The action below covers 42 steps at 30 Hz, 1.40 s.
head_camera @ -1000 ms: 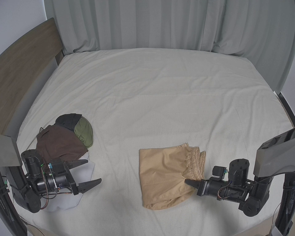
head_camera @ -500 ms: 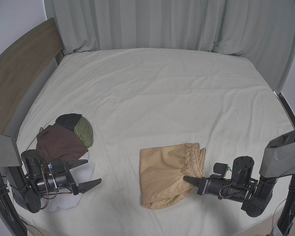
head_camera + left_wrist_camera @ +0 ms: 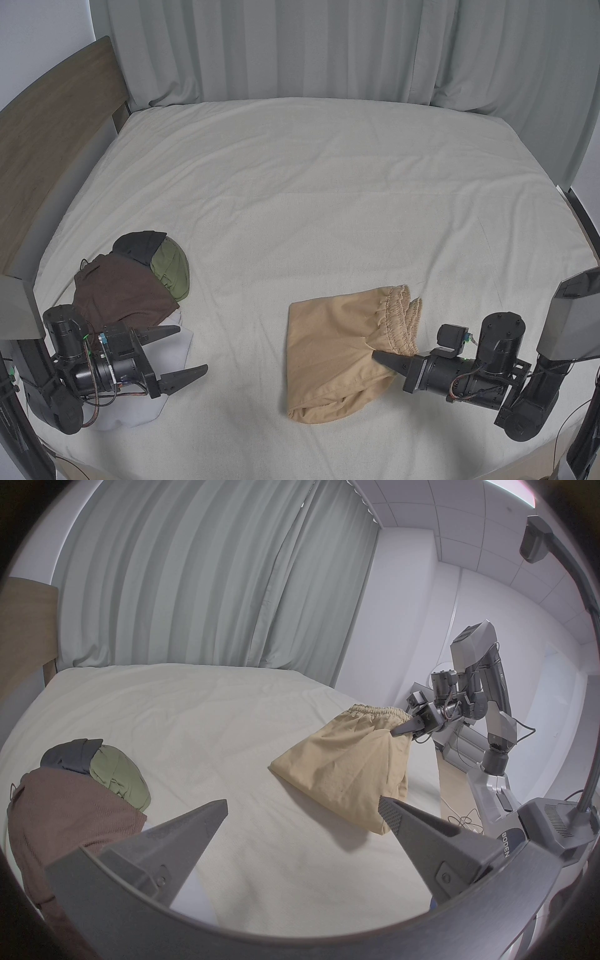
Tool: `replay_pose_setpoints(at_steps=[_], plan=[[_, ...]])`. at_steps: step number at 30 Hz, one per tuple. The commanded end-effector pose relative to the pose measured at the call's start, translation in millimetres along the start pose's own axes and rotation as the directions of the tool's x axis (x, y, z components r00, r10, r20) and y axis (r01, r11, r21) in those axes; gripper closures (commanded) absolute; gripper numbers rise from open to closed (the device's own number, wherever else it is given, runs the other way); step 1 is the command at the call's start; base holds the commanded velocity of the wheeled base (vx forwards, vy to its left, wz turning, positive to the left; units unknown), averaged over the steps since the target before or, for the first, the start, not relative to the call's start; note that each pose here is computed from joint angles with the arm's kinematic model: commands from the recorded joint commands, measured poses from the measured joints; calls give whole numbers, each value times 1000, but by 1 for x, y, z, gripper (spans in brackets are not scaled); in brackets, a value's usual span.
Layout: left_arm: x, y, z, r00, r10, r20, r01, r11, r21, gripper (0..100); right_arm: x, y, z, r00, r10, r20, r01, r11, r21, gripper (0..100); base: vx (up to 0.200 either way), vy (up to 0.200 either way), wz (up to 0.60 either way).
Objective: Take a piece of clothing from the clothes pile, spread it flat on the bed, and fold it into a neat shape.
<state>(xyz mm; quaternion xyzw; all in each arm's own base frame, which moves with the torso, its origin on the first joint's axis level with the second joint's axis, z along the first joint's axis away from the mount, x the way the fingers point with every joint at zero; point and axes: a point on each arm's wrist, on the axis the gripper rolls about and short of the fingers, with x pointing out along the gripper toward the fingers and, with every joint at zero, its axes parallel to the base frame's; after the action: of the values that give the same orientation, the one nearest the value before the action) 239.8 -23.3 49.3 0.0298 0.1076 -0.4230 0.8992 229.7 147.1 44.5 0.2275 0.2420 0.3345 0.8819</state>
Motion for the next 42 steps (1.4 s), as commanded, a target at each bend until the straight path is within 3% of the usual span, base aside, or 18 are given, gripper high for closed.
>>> replay_pose_setpoints(at_steps=[1,15,31,42], plan=[[0,0,0,1000,2,0,-2,1000,1,0,-3,5,6,1000,17,24,-17,1000,-10,100,0,0,0],[-2,-1,4,1000,6,13,-6,1000,14,0,-1,9,12,998,44,47,-43,999,-22,100,0,0,0],[-2,0,5,1000,6,14,-6,1000,14,0,16,18,34,983,137,118,-130,989,-63,100,0,0,0],[-2,-1,5,1000,5,16,-5,1000,16,0,23,22,50,959,262,113,-251,963,-102,100,0,0,0]])
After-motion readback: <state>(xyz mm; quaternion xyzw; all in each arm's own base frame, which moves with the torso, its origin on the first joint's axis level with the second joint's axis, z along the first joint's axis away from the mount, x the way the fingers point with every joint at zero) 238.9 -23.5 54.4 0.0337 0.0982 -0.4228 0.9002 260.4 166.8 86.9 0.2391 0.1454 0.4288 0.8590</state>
